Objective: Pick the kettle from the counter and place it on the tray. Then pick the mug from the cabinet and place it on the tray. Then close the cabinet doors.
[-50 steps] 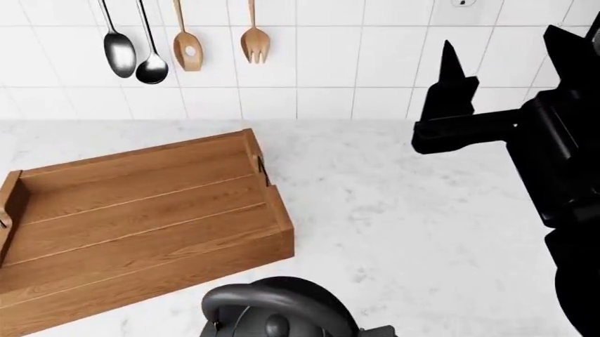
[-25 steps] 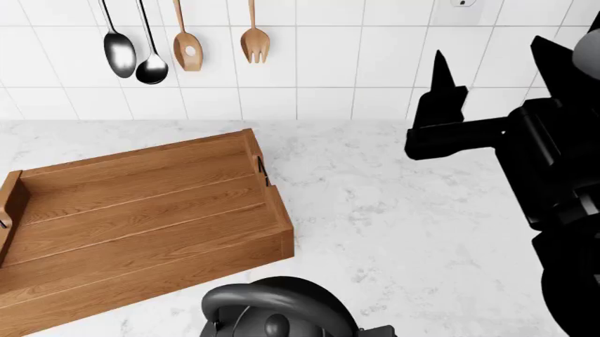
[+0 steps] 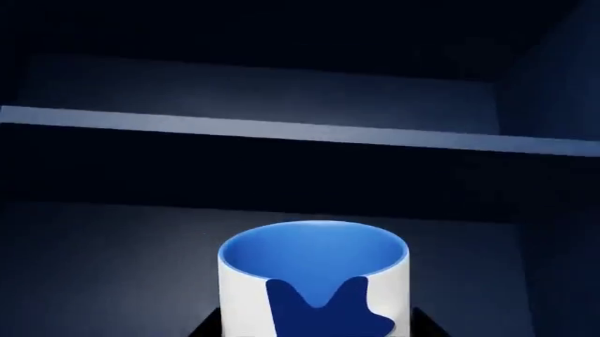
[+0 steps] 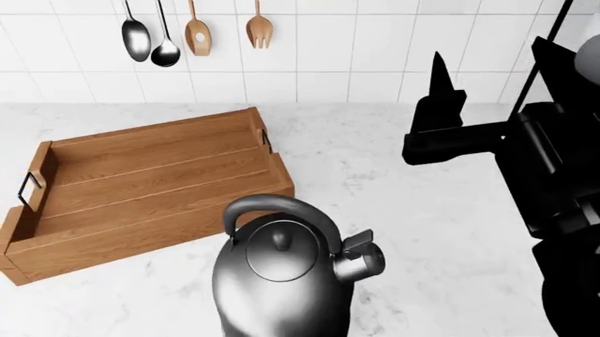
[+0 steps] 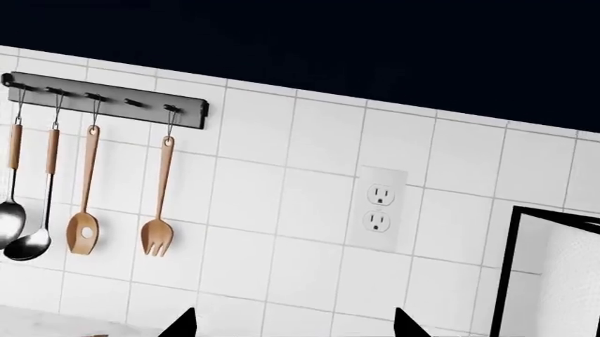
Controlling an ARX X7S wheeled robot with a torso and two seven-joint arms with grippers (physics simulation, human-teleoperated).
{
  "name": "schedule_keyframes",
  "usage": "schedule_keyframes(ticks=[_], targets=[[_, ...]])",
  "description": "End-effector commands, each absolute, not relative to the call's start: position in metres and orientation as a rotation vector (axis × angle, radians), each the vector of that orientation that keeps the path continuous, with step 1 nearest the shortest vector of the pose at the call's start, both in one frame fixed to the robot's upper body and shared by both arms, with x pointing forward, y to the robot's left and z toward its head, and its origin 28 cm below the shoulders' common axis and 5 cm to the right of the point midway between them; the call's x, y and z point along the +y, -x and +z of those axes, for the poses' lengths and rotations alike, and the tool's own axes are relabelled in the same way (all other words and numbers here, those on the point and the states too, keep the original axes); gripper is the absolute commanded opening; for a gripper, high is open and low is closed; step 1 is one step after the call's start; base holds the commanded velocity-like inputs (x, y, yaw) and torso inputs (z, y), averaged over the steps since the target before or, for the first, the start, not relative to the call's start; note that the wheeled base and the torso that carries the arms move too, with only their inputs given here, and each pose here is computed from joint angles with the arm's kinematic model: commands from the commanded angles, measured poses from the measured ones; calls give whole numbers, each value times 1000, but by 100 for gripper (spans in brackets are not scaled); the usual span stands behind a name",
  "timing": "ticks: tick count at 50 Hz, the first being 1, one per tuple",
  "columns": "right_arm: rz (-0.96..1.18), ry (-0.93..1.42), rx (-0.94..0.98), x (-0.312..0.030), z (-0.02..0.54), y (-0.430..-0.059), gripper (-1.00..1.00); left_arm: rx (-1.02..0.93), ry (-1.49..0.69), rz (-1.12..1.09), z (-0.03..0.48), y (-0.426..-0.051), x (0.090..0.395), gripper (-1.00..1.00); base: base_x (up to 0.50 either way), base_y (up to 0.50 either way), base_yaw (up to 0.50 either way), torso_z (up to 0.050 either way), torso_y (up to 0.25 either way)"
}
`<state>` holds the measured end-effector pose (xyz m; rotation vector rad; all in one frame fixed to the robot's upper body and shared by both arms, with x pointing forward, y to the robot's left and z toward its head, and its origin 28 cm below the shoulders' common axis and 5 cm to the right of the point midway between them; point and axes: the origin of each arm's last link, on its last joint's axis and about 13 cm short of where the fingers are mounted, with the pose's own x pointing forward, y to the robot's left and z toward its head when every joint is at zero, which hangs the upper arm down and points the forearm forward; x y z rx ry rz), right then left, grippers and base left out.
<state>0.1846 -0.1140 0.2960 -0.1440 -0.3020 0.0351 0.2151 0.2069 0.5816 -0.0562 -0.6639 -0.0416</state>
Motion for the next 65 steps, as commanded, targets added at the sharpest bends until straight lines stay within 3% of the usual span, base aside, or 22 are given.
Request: schedule_keyframes(ticks=[1, 12, 24, 33, 43, 65], targets=[[33, 135, -299, -114, 291, -185, 100, -677, 78, -191, 536, -191, 211, -100, 0, 0, 0, 0, 0], [30, 119, -292, -114, 287, -190, 100, -568, 99, -436, 432, -180, 198, -100, 0, 0, 0, 0, 0], [18, 125, -300, -117, 290, -188, 100, -390, 88, -503, 338, -205, 197, -100, 0, 0, 0, 0, 0], [18, 127, -295, -116, 289, -192, 100, -311, 10, -324, 329, -250, 219, -100, 0, 0, 0, 0, 0], [19, 126, -294, -115, 286, -192, 100, -263, -74, -135, 333, -264, 250, -100, 0, 0, 0, 0, 0], [18, 118, -279, -116, 280, -196, 100, -196, -138, -60, 301, -221, 285, -100, 0, 0, 0, 0, 0]])
